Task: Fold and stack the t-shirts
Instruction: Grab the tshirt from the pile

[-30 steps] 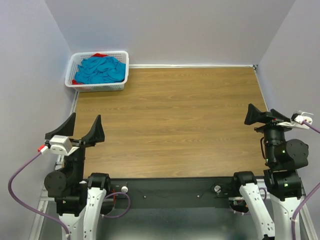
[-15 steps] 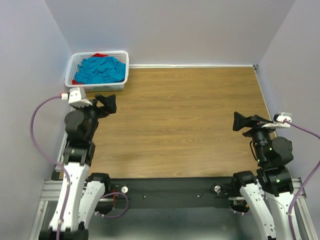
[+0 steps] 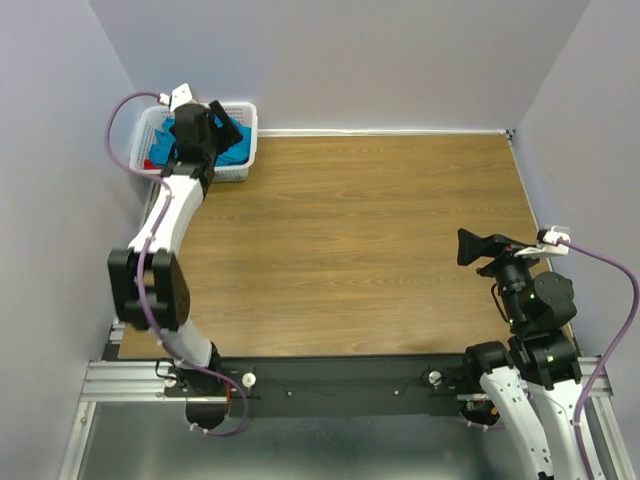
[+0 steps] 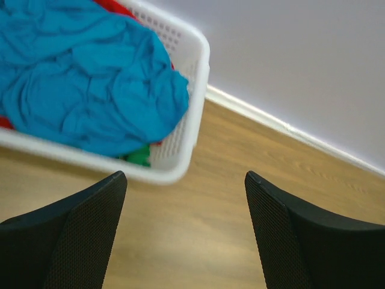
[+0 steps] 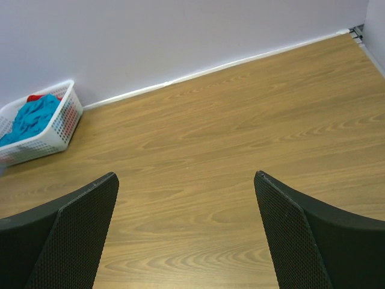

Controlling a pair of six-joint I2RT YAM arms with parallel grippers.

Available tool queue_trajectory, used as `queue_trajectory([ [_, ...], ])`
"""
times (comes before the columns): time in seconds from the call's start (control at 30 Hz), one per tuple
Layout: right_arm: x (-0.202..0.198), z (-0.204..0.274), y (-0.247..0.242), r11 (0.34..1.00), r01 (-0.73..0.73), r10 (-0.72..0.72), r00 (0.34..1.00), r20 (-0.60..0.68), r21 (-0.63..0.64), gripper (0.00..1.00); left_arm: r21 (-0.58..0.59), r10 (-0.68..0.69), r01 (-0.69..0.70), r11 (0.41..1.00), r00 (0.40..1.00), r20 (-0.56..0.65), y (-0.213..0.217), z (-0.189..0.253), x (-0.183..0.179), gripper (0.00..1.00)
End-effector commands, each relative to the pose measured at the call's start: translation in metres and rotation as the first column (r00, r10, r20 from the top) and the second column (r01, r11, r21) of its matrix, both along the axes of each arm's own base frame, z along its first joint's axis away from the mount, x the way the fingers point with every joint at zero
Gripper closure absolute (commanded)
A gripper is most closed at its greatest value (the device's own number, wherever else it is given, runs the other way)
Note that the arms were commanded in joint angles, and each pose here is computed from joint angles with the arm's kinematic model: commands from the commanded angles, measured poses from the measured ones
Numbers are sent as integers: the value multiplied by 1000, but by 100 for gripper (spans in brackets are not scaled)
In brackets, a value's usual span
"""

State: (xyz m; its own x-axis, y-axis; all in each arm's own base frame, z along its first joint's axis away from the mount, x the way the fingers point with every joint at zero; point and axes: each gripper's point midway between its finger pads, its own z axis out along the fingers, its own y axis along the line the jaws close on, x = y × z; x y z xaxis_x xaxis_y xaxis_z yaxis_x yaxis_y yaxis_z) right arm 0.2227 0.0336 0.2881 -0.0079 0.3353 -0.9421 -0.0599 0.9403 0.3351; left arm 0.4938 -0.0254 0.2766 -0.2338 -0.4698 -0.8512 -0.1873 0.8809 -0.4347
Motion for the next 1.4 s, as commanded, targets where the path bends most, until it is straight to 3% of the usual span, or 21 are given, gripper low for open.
queue_trajectory([
  [0.0, 5, -13, 9, 999, -39, 39, 998, -43, 4, 0, 27, 85, -83, 996, 994, -67, 25, -29, 54, 14],
  [0.13, 10, -22, 12, 999, -47, 48, 995, -82, 11, 0, 25, 62, -59, 998, 989, -136, 23, -72, 117, 15],
  [0.27, 13, -36, 17, 997, -65, 69, 990, -126, 29, 0, 43, 102, -96, 994, 980, -172, 47, -103, 149, 18],
  [0.57, 20, -50, 21, 997, -77, 79, 979, -188, 19, 0, -2, 127, -131, 991, 968, -214, 75, -164, 171, 25],
  [0.7, 23, -55, 21, 997, -77, 78, 974, -213, 14, 0, -26, 73, -80, 996, 974, -217, 70, -180, 176, 40],
  [0.73, 23, -55, 22, 997, -78, 79, 973, -216, 14, 0, -24, 64, -70, 997, 976, -207, 69, -176, 178, 53],
  [0.8, 23, -55, 21, 997, -78, 79, 974, -214, 14, 0, -3, 54, -55, 998, 980, -190, 68, -169, 179, 68],
  [0.83, 23, -56, 22, 997, -79, 81, 972, -219, 16, 0, 4, 55, -55, 998, 983, -174, 69, -160, 179, 79],
  [0.93, 23, -57, 24, 996, -90, 91, 970, -225, 14, 0, 52, 59, -54, 997, 993, -105, 73, -124, 174, 99],
  [1.23, 24, -54, 27, 994, -109, 109, 968, -225, 12, 0, 154, 17, -50, 987, 978, 209, 50, 74, 137, 100],
  [1.37, 24, -44, 26, 994, -110, 109, 974, -201, 3, 0, 219, -102, 19, 976, 921, 376, -8, 176, 95, 100],
])
